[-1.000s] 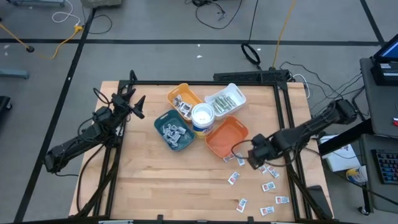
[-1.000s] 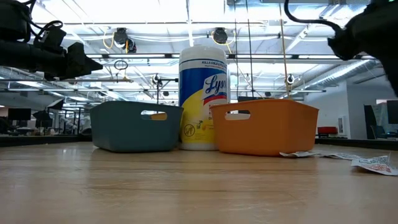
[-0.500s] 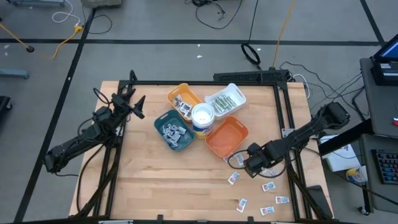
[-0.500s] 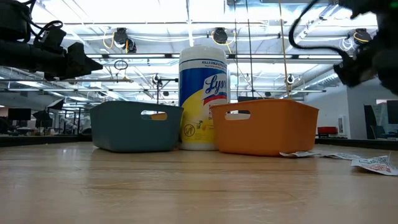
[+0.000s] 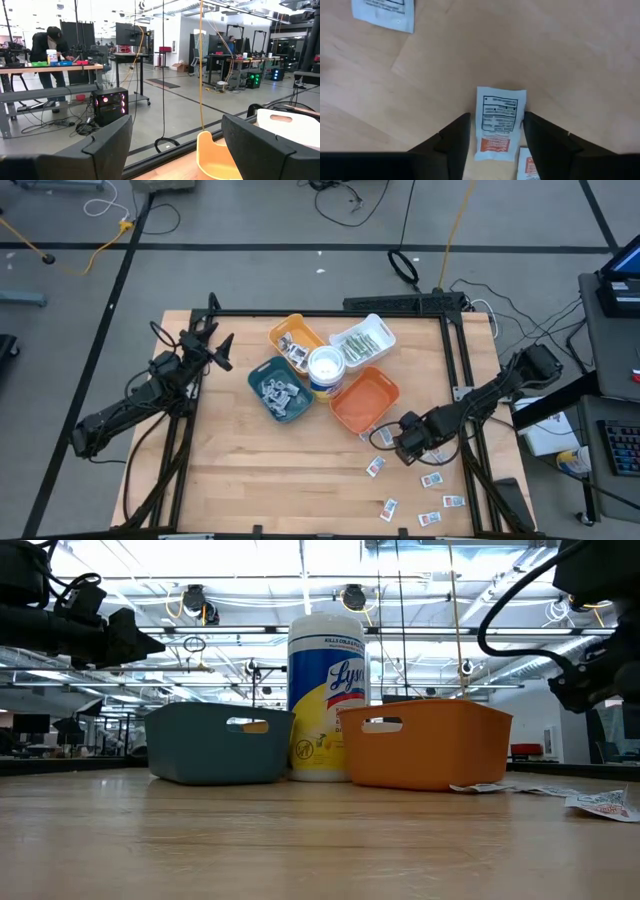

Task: Pick & Place First Aid Supplies
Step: Put the orange pad into the orange bin

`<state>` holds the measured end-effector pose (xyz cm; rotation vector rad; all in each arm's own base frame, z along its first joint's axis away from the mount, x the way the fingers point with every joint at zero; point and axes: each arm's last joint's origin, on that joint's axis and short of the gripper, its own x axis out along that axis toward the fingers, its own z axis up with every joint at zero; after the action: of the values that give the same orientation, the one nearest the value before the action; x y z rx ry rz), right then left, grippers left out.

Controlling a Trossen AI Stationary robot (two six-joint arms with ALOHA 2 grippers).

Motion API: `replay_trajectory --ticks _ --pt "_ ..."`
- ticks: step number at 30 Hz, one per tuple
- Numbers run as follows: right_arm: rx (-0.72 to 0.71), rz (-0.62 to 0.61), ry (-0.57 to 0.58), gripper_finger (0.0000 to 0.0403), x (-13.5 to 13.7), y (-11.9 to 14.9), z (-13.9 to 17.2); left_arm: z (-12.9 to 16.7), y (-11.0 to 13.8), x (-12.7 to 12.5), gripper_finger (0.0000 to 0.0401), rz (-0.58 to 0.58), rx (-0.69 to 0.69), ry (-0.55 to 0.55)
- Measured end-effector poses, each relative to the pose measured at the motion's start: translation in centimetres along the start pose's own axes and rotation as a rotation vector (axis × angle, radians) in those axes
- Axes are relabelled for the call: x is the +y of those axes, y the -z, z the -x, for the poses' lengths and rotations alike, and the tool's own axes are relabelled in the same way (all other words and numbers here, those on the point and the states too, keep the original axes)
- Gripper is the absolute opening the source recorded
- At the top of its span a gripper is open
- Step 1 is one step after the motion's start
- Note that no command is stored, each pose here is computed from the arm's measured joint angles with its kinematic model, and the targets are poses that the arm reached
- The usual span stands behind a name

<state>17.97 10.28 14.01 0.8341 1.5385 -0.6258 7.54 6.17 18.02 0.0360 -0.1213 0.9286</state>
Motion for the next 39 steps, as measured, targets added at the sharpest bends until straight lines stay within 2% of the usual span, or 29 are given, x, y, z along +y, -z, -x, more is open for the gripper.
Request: replay_trajectory --ticks 3,9,12,19,27,32,35,39 --pt "0.008 -0.013 -0.003 0.0139 0.0 0.0 0.0 0.0 0.0 0.0 0.0308 0.000 0.000 0.000" --pt "0.039 -0.028 -0.013 0.0044 0.2 0.1 0.1 0.0 0.0 0.0 0.0308 0.000 0.000 0.000" --pt "0.042 0.010 -0.013 0.0008 0.6 0.2 0.8 0.0 0.0 0.0 0.0308 0.000 0.000 0.000" --pt "0.049 0.148 0.034 0.0007 1.2 0.4 4.1 0.0 0.0 0.0 0.0308 0.000 0.000 0.000" --pt "0.076 0.596 0.066 0.0006 1.9 0.8 7.3 0.0 0.0 0.0 0.0308 0.000 0.000 0.000" --pt "0.061 0.809 0.064 0.0003 2.4 0.8 8.8 0.0 0.0 0.0 0.0308 0.000 0.000 0.000" --pt "-0.013 0.873 0.097 0.0005 2.8 0.2 9.8 0.0 0.0 0.0 0.0308 0.000 0.000 0.000" --pt "-0.087 0.895 0.145 0.0002 3.8 -2.1 11.3 0.0 0.0 0.0 0.0308 0.000 0.000 0.000"
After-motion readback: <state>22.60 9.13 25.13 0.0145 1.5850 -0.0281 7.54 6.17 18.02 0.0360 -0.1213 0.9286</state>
